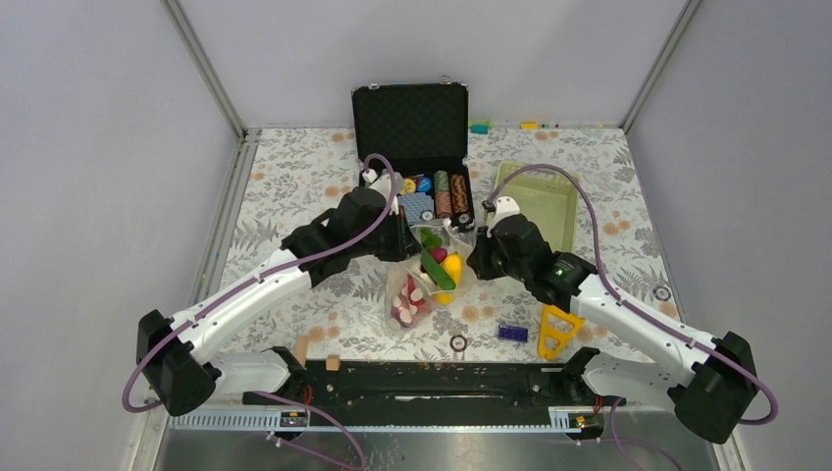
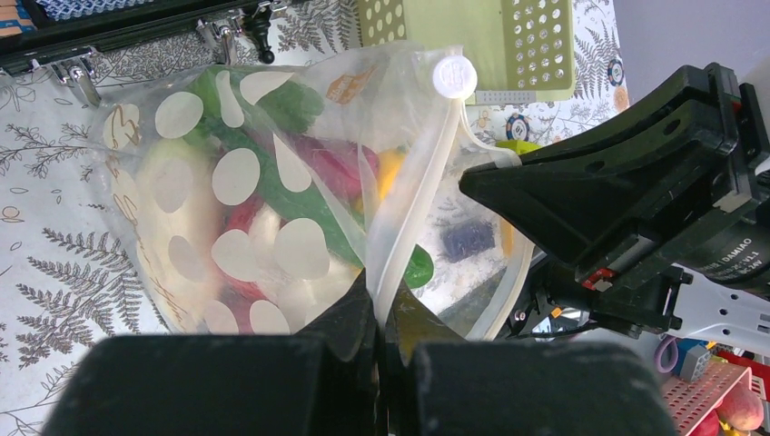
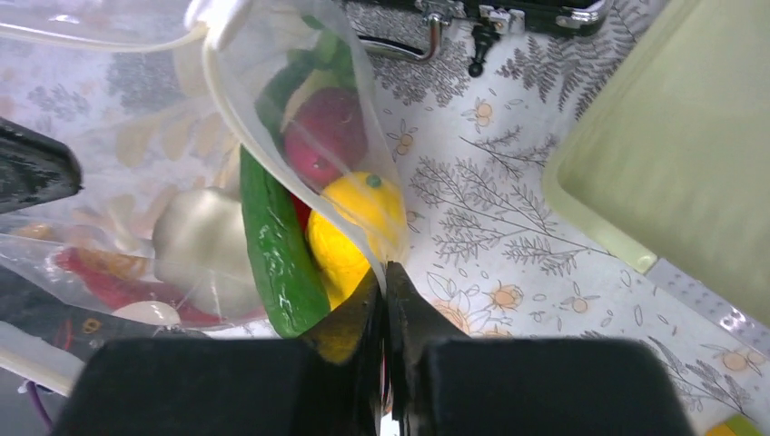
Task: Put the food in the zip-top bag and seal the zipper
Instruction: Adjust the zipper food storage bag at the center of the board.
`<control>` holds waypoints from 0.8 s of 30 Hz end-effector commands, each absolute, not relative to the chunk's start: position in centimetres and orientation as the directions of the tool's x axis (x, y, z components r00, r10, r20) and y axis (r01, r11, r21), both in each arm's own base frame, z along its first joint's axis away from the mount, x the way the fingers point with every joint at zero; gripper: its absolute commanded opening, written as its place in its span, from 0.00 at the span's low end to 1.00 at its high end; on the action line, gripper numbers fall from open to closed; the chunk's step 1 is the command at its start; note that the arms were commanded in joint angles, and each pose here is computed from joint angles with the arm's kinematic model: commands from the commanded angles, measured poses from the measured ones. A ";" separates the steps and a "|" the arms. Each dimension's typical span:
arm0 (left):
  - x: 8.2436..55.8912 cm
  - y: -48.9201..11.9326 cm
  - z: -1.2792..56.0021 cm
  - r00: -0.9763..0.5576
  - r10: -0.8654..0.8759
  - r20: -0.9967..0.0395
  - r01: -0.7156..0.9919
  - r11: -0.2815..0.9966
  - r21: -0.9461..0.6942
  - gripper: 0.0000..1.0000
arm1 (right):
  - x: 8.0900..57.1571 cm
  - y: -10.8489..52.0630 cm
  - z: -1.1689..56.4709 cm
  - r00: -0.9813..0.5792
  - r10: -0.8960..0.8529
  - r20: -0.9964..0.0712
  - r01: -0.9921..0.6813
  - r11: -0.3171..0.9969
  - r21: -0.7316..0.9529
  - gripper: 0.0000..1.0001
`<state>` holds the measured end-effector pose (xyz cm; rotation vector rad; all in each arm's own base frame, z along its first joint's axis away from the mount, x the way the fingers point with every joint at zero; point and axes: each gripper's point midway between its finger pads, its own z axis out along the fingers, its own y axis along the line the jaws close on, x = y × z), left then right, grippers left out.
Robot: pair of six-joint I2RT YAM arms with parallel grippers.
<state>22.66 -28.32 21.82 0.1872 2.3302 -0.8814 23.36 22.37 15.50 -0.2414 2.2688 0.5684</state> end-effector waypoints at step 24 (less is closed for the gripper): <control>20.0 -32.9 26.9 -0.740 -0.126 -0.661 0.519 0.518 -0.680 0.17 | 23.6 29.9 24.3 -0.497 -0.313 -0.809 -0.779 0.571 0.258 0.04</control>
